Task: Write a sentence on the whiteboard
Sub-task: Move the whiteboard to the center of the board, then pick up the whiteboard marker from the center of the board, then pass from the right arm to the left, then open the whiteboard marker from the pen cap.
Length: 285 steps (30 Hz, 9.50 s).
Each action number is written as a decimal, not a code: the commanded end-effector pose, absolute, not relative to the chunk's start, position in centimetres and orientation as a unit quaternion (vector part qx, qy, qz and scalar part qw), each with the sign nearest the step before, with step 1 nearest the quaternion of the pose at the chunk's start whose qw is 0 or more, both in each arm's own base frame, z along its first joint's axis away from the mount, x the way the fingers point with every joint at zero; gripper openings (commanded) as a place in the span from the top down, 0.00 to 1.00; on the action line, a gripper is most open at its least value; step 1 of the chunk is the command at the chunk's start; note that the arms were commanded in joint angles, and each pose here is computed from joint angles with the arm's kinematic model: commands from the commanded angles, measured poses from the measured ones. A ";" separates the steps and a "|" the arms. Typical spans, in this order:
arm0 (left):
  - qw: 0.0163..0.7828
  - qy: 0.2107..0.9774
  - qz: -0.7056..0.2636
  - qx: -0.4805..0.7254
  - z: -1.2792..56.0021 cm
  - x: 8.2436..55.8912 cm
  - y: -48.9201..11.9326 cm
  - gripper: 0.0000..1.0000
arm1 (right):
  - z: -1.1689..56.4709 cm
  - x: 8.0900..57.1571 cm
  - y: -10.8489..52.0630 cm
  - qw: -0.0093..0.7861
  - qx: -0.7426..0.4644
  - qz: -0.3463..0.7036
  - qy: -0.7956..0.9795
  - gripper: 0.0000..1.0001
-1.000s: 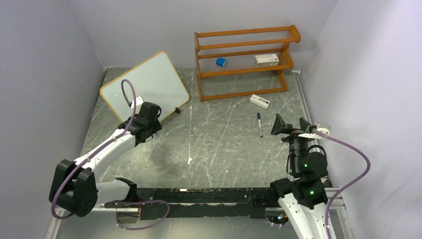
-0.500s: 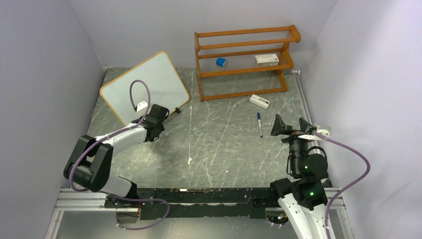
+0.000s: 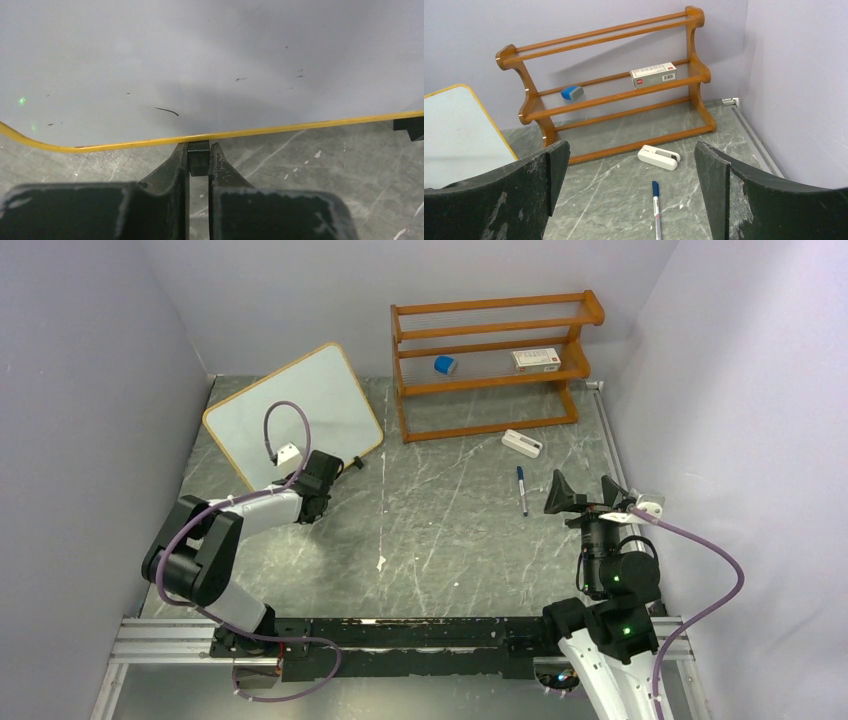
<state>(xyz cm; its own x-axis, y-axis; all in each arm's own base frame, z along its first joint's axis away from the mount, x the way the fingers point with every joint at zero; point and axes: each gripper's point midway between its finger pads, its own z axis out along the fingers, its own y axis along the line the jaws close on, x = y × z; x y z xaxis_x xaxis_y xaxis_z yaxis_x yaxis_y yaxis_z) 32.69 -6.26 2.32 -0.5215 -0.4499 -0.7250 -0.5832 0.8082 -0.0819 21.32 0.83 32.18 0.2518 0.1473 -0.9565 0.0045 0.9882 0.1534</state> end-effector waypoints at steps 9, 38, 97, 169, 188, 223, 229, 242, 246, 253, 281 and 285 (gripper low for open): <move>0.360 0.897 0.046 -0.251 0.7 28.2 -8.2 0.95 | 32.6 21.0 0.9 0.800 0.053 0.047 0.596 0.00; 0.351 0.923 -0.099 -0.123 1.4 21.7 -24.1 0.95 | 33.0 20.6 1.1 0.804 0.049 0.055 0.590 0.00; 0.598 0.794 -0.104 0.040 29.0 26.7 -12.8 0.12 | 12.1 30.5 2.1 0.395 0.107 -0.035 0.912 0.10; 0.532 0.752 -0.361 0.141 31.4 24.8 -22.4 0.13 | 20.8 30.4 12.9 0.450 -0.112 0.058 0.884 1.00; 0.482 0.749 -0.451 0.055 32.2 26.1 -25.3 0.16 | 22.7 24.4 22.9 0.427 -0.320 0.215 0.818 1.00; 0.372 0.807 -0.459 -0.001 25.3 25.7 -28.2 0.53 | 24.8 23.5 30.2 0.515 -0.394 0.171 0.741 1.00; 0.365 0.803 -0.470 -0.016 25.3 25.7 -28.4 0.66 | 24.3 23.4 30.5 0.516 -0.399 0.167 0.740 1.00; 0.369 0.771 -0.503 -0.125 25.5 25.4 -26.5 0.95 | 23.5 22.7 30.5 0.531 -0.380 0.201 0.731 0.85; 0.370 0.744 -0.530 -0.168 26.4 25.1 -25.5 0.95 | 24.8 22.6 30.0 0.551 -0.336 0.258 0.719 0.67; 0.387 0.689 -0.567 -0.231 27.9 24.9 -23.4 0.95 | 27.5 22.7 27.5 0.569 -0.239 0.401 0.677 0.50; 0.350 0.593 -0.673 -0.269 29.8 24.1 -23.4 0.95 | 28.4 22.0 29.1 0.526 -0.146 0.563 0.621 0.41; 0.346 0.595 -0.674 -0.267 29.7 24.1 -23.6 0.95 | 28.8 21.9 29.5 0.524 -0.154 0.570 0.614 0.46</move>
<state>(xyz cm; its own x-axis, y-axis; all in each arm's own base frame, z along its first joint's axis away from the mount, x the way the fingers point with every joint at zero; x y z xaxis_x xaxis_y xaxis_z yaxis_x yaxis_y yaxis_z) 24.17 -23.66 28.36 -0.6169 -0.7849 -0.0586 0.1093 -0.0117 -0.9939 21.93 29.12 26.21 -0.4434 0.3760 -0.8137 -0.7453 0.3496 0.5677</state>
